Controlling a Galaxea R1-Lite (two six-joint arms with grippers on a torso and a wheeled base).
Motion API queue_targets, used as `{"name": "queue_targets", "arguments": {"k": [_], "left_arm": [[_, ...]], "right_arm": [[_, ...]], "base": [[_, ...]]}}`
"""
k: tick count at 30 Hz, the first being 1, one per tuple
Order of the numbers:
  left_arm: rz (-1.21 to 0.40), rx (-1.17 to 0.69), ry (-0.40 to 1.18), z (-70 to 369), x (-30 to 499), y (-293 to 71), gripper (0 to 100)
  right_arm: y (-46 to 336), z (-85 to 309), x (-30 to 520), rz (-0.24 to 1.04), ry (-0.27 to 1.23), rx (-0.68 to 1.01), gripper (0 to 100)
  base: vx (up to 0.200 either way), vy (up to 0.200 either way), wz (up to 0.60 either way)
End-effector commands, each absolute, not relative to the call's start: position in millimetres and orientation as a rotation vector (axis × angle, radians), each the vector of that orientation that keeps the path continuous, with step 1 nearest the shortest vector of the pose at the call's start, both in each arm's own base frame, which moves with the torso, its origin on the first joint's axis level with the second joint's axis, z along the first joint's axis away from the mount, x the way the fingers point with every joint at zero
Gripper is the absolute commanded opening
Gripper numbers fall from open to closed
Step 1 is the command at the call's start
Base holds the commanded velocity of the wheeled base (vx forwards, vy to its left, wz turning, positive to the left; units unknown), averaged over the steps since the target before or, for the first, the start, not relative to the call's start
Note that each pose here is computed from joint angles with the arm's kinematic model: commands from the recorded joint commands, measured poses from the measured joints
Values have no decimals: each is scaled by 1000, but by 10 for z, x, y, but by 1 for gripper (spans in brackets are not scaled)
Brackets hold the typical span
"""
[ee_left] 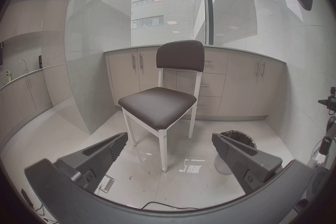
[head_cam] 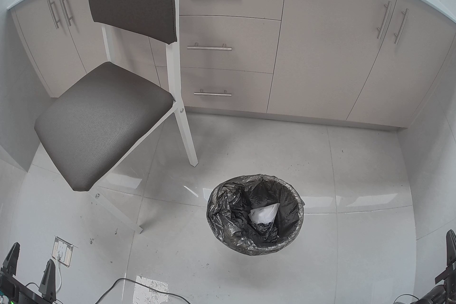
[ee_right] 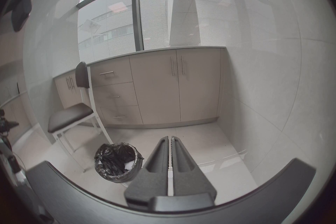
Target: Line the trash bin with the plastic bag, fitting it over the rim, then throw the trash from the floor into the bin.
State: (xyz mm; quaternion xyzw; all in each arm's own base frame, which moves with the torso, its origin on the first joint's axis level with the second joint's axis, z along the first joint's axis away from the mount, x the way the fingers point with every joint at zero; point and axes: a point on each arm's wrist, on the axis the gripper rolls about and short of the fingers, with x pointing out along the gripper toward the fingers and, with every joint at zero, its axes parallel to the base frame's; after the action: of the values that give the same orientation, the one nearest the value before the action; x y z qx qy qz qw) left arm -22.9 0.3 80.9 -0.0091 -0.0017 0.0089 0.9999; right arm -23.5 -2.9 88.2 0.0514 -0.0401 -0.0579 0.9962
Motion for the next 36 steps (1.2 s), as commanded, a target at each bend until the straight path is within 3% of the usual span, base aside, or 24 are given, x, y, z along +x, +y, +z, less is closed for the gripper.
{"name": "queue_targets", "arguments": {"k": [1,7,13,36], "left_arm": [[18,-18,-2,756,-228,3,100],[18,-18,-2,756,-228,3,100],[18,-18,-2,756,-228,3,100],[18,-18,-2,756,-228,3,100]], "right_arm": [[-27,822,-232,-109,-68,36,0],[-6,812,-231,-18,-53,-94,0],[1,759,-229,15,-2,-23,0],[2,754,-229,20,3,3,0]], "base": [[0,0,0],[0,0,0],[0,0,0],[0,0,0]]}}
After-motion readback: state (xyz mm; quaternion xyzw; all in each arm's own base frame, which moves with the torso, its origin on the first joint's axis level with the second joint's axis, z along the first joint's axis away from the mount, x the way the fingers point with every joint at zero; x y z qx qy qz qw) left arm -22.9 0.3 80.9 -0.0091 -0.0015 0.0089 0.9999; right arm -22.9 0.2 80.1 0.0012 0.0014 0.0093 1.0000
